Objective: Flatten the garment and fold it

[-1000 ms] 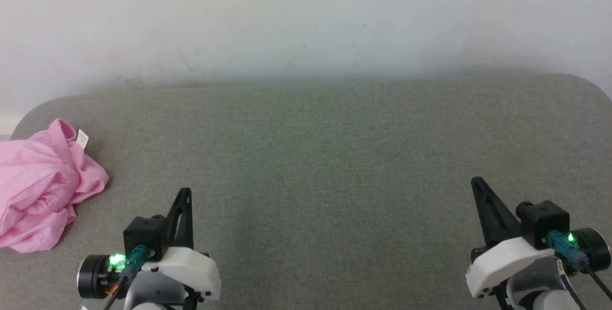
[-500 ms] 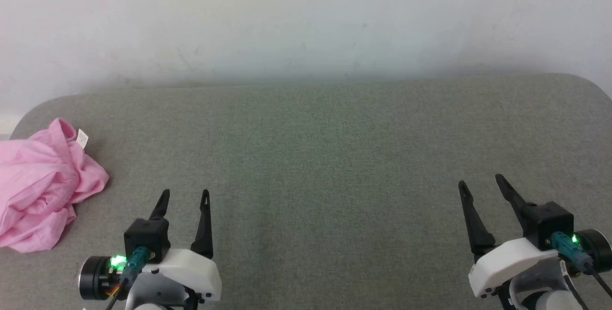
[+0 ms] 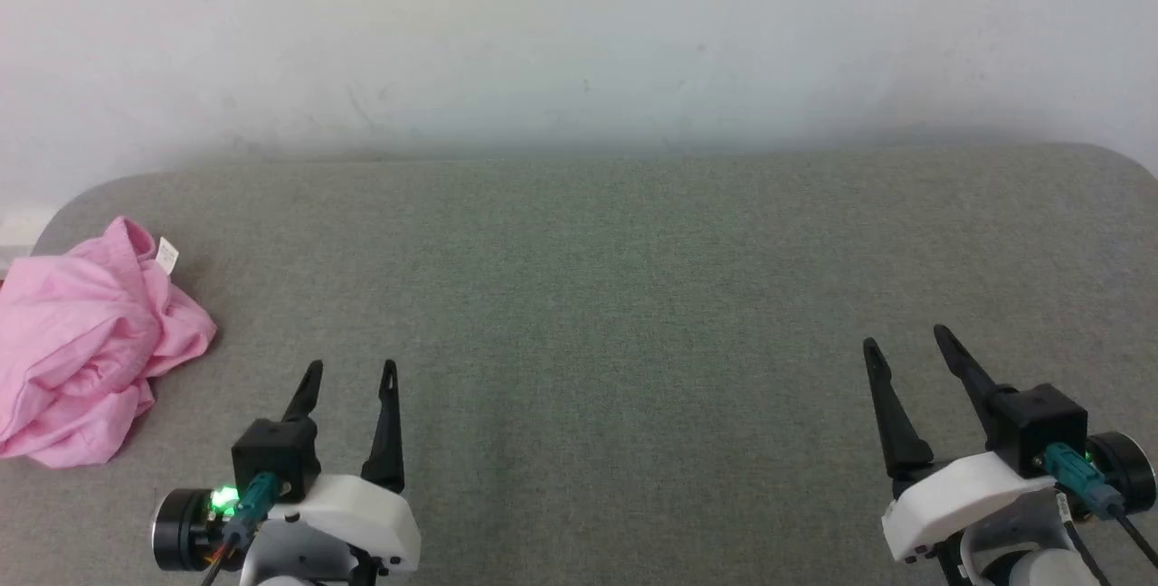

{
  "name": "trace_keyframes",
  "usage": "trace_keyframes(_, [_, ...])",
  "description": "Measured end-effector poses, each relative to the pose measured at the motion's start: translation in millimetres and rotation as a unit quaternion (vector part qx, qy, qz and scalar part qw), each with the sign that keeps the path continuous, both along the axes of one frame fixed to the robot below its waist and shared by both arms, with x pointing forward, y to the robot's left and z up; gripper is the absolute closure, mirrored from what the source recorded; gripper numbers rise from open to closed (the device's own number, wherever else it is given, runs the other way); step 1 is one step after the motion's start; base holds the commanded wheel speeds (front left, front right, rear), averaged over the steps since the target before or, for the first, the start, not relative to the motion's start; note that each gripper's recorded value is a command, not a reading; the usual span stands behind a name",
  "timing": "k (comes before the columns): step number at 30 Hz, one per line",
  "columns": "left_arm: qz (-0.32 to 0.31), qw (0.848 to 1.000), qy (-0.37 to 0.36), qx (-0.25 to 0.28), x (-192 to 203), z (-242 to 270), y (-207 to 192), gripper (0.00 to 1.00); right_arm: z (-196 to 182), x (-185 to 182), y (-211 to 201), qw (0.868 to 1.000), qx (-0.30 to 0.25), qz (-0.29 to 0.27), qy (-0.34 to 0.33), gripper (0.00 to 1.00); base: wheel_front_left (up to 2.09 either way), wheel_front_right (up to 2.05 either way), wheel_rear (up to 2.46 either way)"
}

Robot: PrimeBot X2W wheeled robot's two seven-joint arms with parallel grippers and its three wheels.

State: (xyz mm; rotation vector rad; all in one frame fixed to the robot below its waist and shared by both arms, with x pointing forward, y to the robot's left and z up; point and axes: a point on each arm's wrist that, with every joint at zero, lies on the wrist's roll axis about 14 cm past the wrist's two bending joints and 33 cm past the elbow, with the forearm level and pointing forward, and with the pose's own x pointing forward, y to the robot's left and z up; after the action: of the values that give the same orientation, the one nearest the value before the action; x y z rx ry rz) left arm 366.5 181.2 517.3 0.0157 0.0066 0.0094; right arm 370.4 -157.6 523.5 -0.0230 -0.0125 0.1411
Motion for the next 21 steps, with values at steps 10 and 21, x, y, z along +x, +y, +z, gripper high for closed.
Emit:
trace_keyframes(10, [0.020, 1.000, -0.007, -0.005, -8.7, 0.9, 13.1, 0.00, 3.2, 3.7, 15.9, 1.000, 0.001, 0.024, -0.010, 0.00, 0.00, 0.00, 0.00])
trace_keyframes(21, [0.051, 0.998, -0.021, -0.009, -22.7, 5.1, 32.6, 0.00, 4.3, 9.0, 38.5, 0.998, 0.004, 0.057, -0.018, 0.00, 0.00, 0.00, 0.00])
